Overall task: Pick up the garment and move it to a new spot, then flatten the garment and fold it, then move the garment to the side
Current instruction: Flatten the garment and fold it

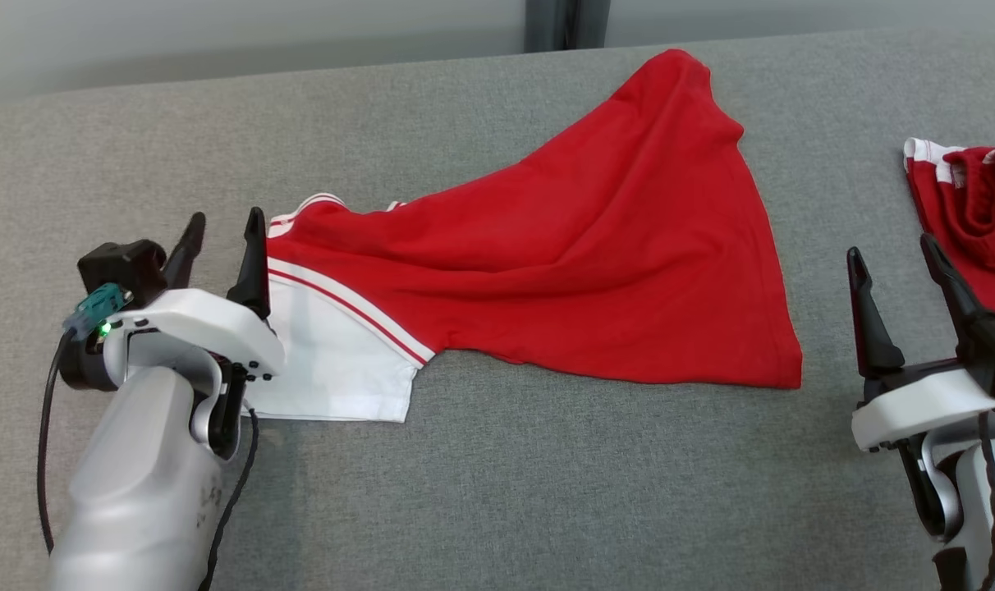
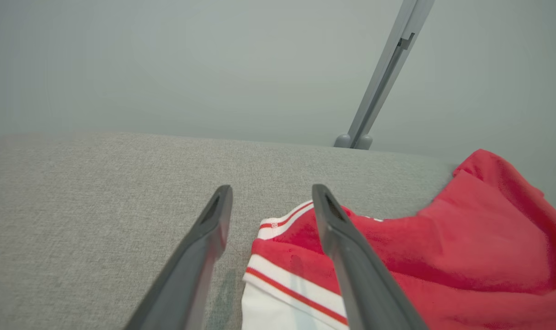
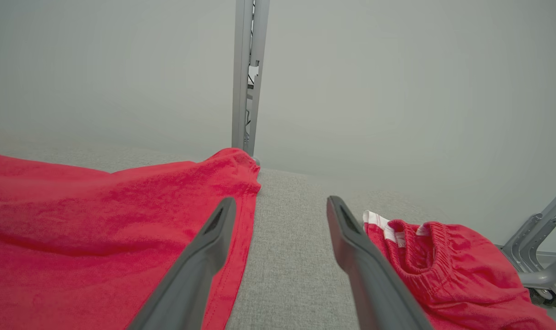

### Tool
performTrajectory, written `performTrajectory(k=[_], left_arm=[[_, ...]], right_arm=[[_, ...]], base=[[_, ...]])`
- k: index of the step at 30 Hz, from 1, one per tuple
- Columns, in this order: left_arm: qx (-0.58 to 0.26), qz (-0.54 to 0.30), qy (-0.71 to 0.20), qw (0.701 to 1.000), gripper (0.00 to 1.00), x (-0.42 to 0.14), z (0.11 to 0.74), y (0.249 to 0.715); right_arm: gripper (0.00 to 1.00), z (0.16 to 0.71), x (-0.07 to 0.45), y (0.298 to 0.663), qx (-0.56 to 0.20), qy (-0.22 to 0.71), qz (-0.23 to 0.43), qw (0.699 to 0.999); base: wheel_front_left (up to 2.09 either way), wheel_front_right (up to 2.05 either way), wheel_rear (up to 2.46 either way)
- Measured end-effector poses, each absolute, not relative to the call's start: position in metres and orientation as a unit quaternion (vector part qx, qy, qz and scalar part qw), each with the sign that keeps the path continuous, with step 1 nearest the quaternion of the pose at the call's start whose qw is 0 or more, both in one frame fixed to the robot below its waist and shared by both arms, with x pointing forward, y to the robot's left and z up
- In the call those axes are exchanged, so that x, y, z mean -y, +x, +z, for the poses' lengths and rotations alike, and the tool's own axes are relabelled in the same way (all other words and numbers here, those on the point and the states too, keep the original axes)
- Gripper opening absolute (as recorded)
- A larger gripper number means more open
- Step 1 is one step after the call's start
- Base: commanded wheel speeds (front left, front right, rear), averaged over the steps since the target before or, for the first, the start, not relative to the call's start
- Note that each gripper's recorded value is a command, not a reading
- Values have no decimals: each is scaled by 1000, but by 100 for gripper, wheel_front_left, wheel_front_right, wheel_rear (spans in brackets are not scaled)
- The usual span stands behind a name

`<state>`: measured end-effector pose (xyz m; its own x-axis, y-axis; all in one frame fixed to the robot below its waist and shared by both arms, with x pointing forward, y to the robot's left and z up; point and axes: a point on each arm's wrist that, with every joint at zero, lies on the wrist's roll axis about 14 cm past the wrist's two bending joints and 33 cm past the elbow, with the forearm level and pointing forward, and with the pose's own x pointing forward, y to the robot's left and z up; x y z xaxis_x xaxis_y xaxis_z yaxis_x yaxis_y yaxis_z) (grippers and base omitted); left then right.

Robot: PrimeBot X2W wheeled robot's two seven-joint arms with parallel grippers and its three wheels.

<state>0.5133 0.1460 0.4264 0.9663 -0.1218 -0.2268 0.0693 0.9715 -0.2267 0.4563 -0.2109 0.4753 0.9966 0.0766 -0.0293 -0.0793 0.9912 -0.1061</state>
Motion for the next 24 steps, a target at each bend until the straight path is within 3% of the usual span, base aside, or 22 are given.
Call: performTrajectory(k=[9,24], left_arm=[[-55,-32,-115,991,100,-162,454,473],[-12,17,-133,991,100,-181,472,382]], right_arm=[[100,495,206,434,25,-26,17,999],[100,505,174,397,42,31,41,998]], base=[[0,0,0],[0,0,0]])
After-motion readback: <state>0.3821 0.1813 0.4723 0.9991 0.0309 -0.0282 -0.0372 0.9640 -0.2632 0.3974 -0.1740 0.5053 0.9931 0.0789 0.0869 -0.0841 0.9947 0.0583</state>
